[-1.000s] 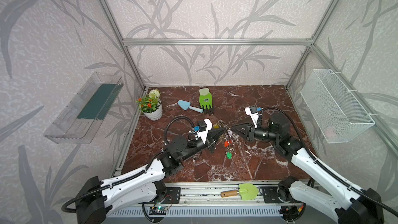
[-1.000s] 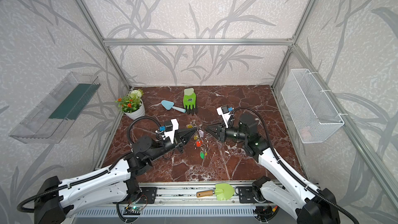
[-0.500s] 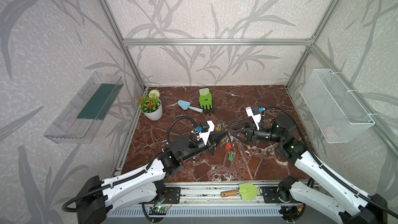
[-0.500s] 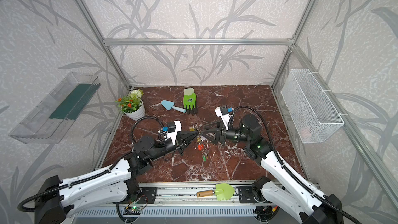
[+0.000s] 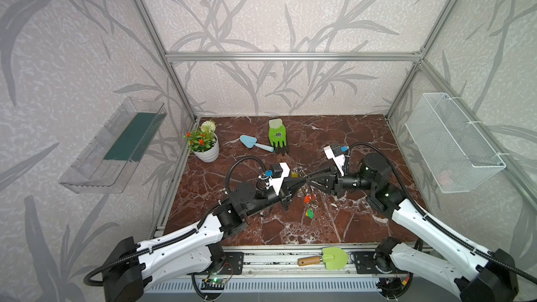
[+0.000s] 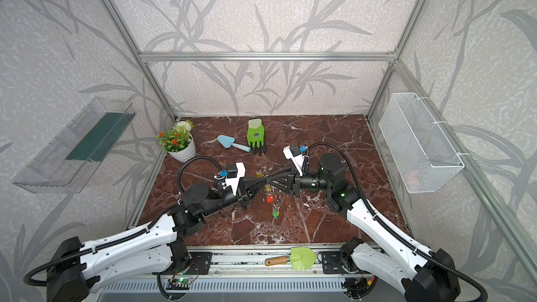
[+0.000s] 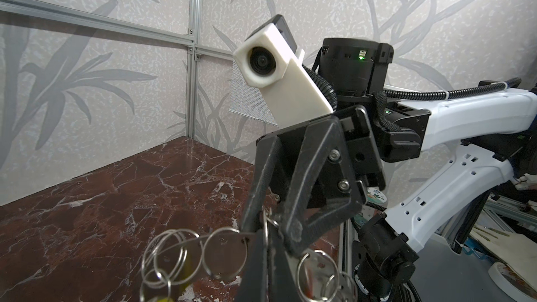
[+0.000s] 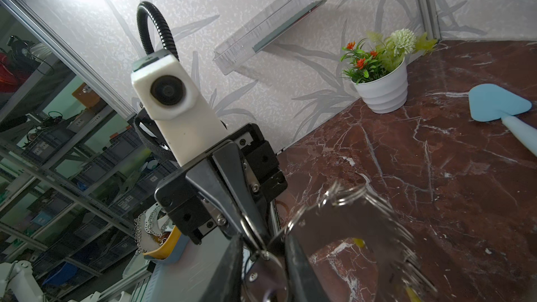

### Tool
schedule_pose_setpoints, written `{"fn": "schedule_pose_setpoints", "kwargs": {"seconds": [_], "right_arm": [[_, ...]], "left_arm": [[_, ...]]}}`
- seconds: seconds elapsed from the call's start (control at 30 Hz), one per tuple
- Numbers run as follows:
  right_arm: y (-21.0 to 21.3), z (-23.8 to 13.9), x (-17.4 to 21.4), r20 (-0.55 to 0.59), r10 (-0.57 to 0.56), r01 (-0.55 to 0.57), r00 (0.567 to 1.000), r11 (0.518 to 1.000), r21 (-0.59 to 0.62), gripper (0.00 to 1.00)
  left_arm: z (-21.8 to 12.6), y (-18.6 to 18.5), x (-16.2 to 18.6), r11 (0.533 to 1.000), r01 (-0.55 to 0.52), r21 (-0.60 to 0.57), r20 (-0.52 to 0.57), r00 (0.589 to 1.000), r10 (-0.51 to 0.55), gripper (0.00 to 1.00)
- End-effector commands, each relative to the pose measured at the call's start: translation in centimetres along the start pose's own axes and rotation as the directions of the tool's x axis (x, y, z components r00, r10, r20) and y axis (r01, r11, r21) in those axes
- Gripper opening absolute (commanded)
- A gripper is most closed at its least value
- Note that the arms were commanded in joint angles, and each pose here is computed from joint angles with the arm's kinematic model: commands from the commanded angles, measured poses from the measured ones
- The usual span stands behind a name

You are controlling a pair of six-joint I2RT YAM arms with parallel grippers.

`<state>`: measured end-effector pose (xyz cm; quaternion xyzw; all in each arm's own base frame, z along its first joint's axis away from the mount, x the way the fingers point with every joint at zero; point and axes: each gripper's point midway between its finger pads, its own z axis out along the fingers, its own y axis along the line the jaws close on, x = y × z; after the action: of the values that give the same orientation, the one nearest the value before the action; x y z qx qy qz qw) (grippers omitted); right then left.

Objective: Put the keys on the keyring

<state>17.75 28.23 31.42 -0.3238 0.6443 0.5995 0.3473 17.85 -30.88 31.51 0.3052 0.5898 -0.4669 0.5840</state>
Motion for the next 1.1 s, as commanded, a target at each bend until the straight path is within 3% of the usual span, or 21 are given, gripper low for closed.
{"fn": "schedule_pose_setpoints", "kwargs": {"seconds": [0.0, 0.13, 0.3, 0.53, 0.87, 1.07], "right_arm": [[1.4, 0.2, -0.8, 0.007, -0.044, 0.045, 0.999, 0.998, -0.05, 0.17], [1.6, 0.1, -0.6, 0.007, -0.047, 0.047, 0.999, 0.998, -0.052, 0.0], [1.7, 0.0, -0.5, 0.004, -0.05, 0.05, 0.999, 0.997, -0.06, 0.0], [0.7, -0.3, -0.3, -0.009, -0.068, 0.068, 0.998, 0.997, 0.027, 0.0], [0.6, -0.5, -0.5, 0.01, -0.088, 0.088, 0.996, 0.995, 0.044, 0.0], [0.5, -0.7, -0.2, 0.011, -0.094, 0.093, 0.996, 0.994, 0.051, 0.0]], "left_arm": [[-0.1, -1.1, -4.0, 0.999, -0.023, 0.037, 0.112, 0.993, 0.019, 0.0], [-0.2, -1.0, -4.0, 0.999, -0.026, 0.032, 0.104, 0.994, 0.022, 0.0], [-0.2, -0.9, -3.6, 0.999, -0.021, 0.031, 0.079, 0.997, 0.018, 0.0], [-0.5, -0.9, -2.1, 1.0, -0.013, 0.023, -0.072, 0.997, 0.014, 0.0], [-1.3, -0.9, -0.6, 0.996, 0.031, 0.088, -0.303, 0.953, -0.003, 0.27], [-1.7, -0.2, -0.4, 0.997, 0.029, 0.068, -0.37, 0.929, -0.002, 0.24]]}}
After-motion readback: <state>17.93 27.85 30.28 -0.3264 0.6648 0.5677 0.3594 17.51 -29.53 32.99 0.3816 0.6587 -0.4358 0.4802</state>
